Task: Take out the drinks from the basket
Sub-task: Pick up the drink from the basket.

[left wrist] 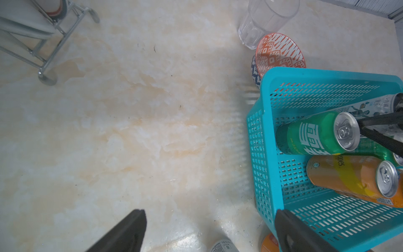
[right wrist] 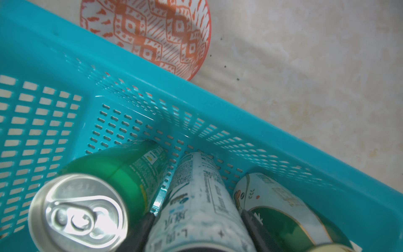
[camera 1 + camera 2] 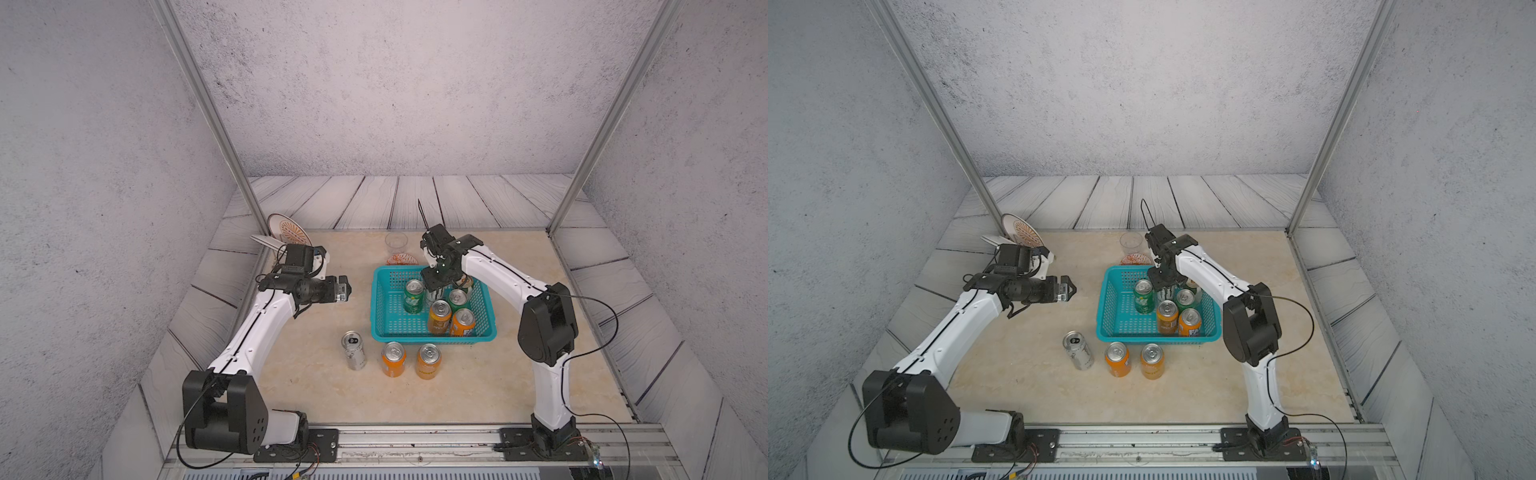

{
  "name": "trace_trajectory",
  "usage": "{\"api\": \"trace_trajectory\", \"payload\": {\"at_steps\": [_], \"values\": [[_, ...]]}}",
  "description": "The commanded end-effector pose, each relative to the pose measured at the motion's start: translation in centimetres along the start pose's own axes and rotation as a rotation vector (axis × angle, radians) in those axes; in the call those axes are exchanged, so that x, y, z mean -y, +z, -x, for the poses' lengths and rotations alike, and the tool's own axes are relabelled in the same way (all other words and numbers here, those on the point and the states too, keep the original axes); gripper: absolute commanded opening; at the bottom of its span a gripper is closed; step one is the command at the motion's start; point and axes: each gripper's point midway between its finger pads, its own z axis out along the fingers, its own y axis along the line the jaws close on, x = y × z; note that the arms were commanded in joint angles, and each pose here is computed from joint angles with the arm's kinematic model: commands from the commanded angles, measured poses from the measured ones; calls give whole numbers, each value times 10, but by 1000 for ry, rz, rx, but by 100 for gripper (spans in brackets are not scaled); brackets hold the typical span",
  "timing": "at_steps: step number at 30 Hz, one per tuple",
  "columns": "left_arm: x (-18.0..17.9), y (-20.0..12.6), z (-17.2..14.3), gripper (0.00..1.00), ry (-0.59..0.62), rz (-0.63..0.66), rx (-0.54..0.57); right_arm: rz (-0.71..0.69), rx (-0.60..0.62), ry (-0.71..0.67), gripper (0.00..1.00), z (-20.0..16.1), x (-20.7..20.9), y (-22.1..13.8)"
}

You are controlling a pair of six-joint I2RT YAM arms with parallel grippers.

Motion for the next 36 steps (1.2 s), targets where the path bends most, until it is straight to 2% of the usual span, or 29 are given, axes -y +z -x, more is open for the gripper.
{"api": "trace_trajectory", "payload": {"at_steps": [1, 18, 36], "values": [[-2, -5, 5, 99, -2, 1, 11, -10, 36, 4, 53, 2, 1, -28], [-1, -6, 4, 99, 1, -4, 11, -12, 155, -12, 53, 5, 4, -118], [-3, -9, 6, 99, 11, 9, 17, 4, 314, -45, 52, -32, -3, -227]]}}
